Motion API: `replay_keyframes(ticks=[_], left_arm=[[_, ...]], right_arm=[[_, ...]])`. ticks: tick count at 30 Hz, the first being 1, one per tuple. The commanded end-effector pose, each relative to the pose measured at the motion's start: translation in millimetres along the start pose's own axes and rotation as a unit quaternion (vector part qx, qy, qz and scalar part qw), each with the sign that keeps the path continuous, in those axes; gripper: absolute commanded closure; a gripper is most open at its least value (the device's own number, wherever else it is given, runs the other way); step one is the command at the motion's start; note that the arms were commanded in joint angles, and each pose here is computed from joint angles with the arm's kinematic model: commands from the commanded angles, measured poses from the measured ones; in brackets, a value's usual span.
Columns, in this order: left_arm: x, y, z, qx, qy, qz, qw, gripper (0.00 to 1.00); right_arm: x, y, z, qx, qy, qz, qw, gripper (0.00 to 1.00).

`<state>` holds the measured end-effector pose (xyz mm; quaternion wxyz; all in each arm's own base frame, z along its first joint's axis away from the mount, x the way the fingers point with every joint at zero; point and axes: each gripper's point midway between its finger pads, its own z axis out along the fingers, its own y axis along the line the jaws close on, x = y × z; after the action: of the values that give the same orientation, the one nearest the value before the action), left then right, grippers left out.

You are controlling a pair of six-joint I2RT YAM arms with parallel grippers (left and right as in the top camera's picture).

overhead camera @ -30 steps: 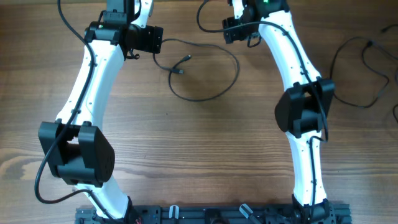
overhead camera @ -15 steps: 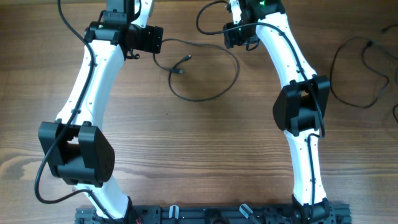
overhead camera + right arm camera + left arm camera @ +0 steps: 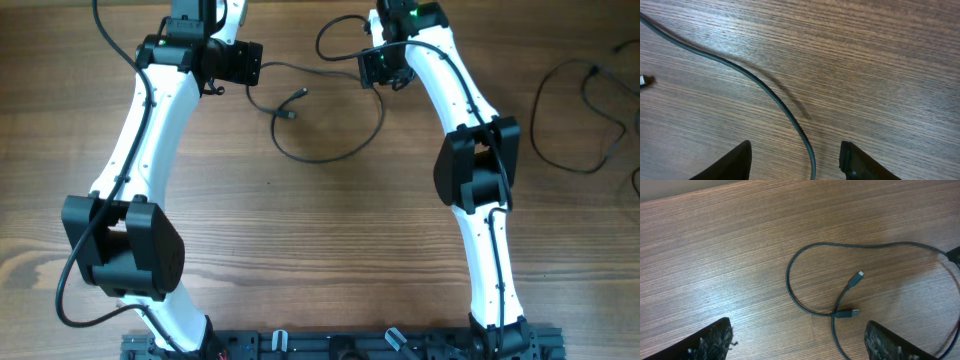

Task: Untangle cables

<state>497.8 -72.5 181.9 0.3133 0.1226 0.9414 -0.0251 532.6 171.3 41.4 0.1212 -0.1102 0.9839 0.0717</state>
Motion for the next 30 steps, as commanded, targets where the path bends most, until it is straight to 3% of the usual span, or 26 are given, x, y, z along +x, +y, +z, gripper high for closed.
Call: replay_keyframes(ticks=[1, 17, 30], left_arm=[[4.3, 3.7, 7.2, -0.008, 0.008, 0.009, 1.000, 0.13], [4.1, 3.8, 7.3, -0.008, 0.008, 0.009, 1.000, 0.12], [3.9, 3.7, 7.3, -0.008, 0.008, 0.009, 1.000, 0.11]], right_arm=[[2.3, 0.8, 11.8, 0.001, 0.006, 0.008, 1.000, 0.41], [8.5, -3.8, 13.6, 0.014, 0.018, 0.013, 1.000, 0.42], [29.4, -10.7, 43.0, 0.024, 0.044, 0.033, 0.998, 0.43]])
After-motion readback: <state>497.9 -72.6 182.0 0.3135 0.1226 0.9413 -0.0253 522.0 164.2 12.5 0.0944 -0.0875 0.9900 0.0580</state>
